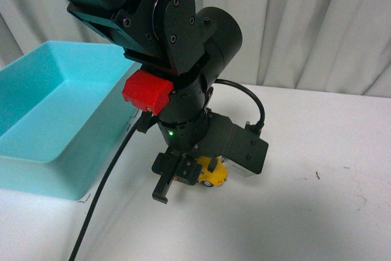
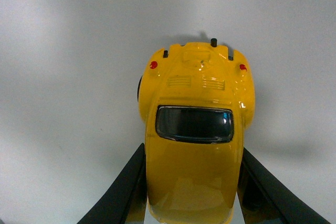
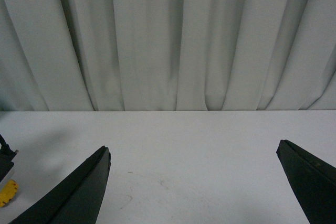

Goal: Wind up and store yellow beetle toy

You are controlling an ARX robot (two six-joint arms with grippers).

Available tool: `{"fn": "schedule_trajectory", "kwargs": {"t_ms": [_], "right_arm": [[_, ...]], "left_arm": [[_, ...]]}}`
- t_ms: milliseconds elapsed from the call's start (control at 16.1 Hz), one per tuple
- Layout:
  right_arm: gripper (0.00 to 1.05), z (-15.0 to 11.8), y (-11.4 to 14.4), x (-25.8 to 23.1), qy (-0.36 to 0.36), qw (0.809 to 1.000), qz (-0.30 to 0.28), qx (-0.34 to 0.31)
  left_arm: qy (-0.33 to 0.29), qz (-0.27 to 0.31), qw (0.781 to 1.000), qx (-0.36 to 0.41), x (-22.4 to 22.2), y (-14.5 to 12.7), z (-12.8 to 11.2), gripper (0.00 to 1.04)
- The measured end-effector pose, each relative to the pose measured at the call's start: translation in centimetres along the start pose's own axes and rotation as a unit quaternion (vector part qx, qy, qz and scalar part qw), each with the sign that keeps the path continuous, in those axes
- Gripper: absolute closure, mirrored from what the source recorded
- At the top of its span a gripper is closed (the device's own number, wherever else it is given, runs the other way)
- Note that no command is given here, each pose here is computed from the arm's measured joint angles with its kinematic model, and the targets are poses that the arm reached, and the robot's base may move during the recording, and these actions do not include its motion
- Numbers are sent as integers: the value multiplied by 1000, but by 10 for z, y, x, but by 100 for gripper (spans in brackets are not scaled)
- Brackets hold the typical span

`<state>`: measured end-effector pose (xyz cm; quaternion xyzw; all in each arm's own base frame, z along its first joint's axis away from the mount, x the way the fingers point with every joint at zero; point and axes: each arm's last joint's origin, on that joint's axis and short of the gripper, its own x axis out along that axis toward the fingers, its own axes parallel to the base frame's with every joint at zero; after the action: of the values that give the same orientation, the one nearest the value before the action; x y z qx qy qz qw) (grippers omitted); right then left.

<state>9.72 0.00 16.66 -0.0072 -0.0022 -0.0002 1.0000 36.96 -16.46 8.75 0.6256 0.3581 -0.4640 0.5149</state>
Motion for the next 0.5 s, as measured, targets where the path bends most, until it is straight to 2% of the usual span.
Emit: {"fn": "schedule_trajectory", "kwargs": {"t_ms": [186,373,497], "right_arm": [[7,0,0,0,0,1000,0,0],[7,0,0,0,0,1000,0,0],[7,0,0,0,0,1000,0,0]], "left_arm": [[-19,-3,1000,-17,-9,0,0,64],[-86,20,993,-72,-51,9,-1,64],[-151,51,980,-123,-94,19,-8,64]]}}
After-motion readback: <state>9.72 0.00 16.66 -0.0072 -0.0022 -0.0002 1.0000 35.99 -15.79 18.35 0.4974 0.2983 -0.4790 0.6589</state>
